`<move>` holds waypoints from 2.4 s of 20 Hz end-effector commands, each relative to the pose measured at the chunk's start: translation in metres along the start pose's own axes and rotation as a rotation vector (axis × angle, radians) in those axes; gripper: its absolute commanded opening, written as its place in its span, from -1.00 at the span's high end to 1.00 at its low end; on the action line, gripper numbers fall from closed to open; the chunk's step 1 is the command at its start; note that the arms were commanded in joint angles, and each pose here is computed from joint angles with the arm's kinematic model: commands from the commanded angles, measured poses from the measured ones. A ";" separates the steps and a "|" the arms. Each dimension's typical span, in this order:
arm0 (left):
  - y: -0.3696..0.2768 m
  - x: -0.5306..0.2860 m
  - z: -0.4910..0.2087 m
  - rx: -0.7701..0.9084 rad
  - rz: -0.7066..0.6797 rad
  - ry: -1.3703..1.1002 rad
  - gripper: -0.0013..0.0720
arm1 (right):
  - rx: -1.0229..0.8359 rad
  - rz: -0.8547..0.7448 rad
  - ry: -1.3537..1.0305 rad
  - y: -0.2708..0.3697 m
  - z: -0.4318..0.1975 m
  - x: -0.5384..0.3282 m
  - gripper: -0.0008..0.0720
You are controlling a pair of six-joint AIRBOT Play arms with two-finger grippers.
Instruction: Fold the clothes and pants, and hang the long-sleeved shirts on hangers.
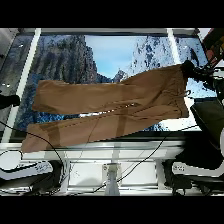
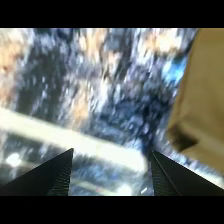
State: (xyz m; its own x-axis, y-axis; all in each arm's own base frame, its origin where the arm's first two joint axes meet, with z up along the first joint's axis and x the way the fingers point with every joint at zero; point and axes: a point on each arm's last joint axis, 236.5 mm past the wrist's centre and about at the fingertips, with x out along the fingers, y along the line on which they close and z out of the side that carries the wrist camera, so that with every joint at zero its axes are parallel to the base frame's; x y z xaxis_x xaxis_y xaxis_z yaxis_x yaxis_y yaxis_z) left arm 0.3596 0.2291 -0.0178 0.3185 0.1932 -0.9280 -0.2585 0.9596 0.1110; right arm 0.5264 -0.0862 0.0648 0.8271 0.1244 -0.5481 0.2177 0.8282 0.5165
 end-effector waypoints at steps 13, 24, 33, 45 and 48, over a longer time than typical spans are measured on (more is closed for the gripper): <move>-0.071 0.017 0.032 -0.260 -0.324 -0.082 -0.64 | -0.124 -0.183 0.215 -0.085 -0.015 -0.011 0.07; -0.093 0.011 -0.001 -0.239 -0.408 0.068 -0.97 | 0.009 -0.211 0.655 -0.159 -0.106 -0.045 -0.14; -0.120 -0.011 -0.048 -0.101 -0.538 0.260 -0.97 | -0.147 -0.126 0.731 -0.134 -0.098 -0.049 -0.14; -0.070 -0.026 -0.133 0.053 -0.355 0.618 -0.95 | -0.203 -0.106 0.624 -0.107 -0.050 -0.061 -0.14; -0.040 -0.017 -0.135 0.058 -0.262 0.604 -0.94 | -0.196 -0.092 0.647 -0.104 -0.055 -0.064 -0.14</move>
State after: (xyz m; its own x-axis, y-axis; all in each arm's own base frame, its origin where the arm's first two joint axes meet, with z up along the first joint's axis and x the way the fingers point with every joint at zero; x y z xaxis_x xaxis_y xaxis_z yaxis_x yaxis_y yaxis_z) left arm 0.2567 0.1309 -0.0503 -0.1565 -0.2778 -0.9478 -0.1964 0.9492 -0.2458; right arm 0.4255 -0.1549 0.0085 0.3338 0.2815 -0.8996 0.1298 0.9315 0.3397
